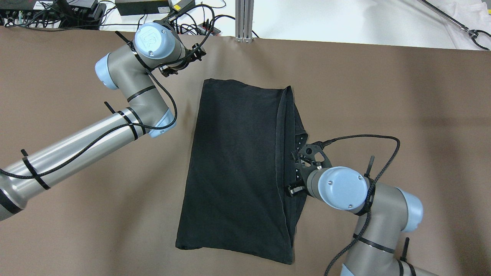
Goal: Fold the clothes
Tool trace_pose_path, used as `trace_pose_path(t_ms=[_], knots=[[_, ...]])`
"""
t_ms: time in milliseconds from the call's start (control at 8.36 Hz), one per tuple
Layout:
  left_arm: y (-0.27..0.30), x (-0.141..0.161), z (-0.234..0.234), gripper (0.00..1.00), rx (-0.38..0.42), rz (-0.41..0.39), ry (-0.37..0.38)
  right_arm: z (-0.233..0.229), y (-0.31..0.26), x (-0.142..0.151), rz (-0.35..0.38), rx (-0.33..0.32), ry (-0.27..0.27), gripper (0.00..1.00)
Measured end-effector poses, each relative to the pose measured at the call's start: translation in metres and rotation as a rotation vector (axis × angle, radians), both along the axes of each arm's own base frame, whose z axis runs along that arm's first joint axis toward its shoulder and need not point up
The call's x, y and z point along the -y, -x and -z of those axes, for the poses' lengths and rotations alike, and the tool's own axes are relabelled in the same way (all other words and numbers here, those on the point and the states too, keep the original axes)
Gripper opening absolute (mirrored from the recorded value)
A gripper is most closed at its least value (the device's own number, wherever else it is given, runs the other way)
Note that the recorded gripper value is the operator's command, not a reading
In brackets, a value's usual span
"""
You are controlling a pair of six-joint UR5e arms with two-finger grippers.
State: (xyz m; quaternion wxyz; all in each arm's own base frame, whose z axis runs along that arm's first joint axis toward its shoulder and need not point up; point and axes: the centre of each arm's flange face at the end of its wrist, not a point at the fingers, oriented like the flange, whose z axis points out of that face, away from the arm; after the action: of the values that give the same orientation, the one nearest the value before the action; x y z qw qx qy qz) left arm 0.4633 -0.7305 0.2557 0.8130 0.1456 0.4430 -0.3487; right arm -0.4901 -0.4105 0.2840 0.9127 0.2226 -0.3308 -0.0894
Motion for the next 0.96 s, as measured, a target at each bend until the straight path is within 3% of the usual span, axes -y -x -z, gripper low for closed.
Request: trace_pose_path(t_ms=[359,957], knots=[[0.0,0.0,0.0,1.0,-0.002,0.007,0.003,-0.001,0.033,0.017,-0.06,-0.012,0.071,0.95],[0.001,-0.001,0.0,1.0,-0.012,0.018,0.008,-0.022,0.047,0.007,-0.048,-0.02,0.081,0.95]])
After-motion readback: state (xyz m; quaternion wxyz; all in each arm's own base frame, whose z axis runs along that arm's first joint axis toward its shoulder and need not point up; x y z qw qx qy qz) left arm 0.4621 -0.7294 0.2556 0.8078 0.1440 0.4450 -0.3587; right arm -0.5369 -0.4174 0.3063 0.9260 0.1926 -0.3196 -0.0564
